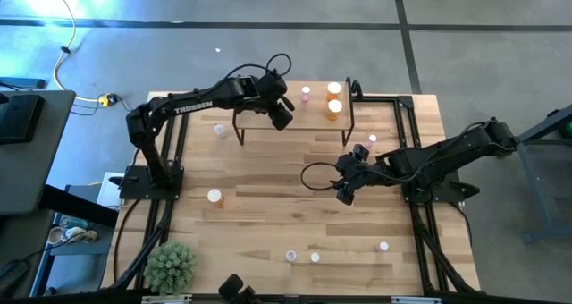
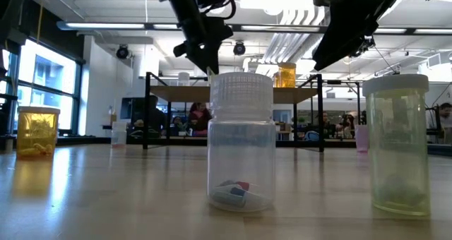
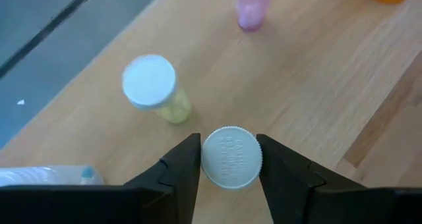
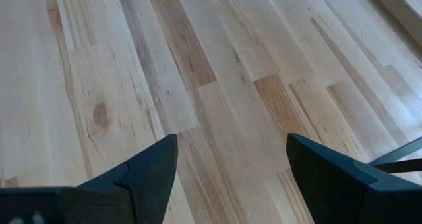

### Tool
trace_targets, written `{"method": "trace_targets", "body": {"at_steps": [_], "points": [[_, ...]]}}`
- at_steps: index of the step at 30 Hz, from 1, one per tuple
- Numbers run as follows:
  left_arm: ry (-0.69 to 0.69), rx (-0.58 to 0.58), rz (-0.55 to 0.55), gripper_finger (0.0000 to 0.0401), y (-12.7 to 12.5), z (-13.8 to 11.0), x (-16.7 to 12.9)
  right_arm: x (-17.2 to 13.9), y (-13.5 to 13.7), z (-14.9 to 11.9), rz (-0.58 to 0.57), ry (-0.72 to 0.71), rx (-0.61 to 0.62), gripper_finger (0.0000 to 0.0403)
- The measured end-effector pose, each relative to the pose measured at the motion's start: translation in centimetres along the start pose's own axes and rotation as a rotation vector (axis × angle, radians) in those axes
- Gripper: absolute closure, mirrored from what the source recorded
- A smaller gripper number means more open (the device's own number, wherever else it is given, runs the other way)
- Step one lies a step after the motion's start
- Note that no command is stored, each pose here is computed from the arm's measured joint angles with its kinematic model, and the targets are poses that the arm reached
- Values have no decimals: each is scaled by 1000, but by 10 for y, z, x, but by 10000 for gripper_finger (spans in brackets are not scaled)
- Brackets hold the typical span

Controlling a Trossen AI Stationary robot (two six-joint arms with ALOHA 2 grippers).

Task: Pick and place medicine bottles onto shelf by color
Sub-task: Put the top yellow pill bottle on the shelf aligned with the yellow pill bottle, then put the top pink pill bottle on the shelf aligned with the pink pill bottle

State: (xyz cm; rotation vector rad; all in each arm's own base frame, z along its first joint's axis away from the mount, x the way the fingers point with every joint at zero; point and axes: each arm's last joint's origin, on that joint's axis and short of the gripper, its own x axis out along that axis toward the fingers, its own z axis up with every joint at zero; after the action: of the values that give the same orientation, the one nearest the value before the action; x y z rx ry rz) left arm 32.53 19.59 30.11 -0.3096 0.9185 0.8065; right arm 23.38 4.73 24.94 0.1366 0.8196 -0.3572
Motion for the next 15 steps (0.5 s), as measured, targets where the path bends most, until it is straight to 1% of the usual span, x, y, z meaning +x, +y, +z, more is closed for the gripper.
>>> {"method": "trace_targets", "body": {"at_steps": [8, 15], "points": [[1, 1, 0, 226, 0, 0, 2, 0, 0, 0, 0, 0, 0, 128], [-2, 26, -3, 217, -1, 0, 1, 0, 0, 0, 0, 0, -2, 128]]}}
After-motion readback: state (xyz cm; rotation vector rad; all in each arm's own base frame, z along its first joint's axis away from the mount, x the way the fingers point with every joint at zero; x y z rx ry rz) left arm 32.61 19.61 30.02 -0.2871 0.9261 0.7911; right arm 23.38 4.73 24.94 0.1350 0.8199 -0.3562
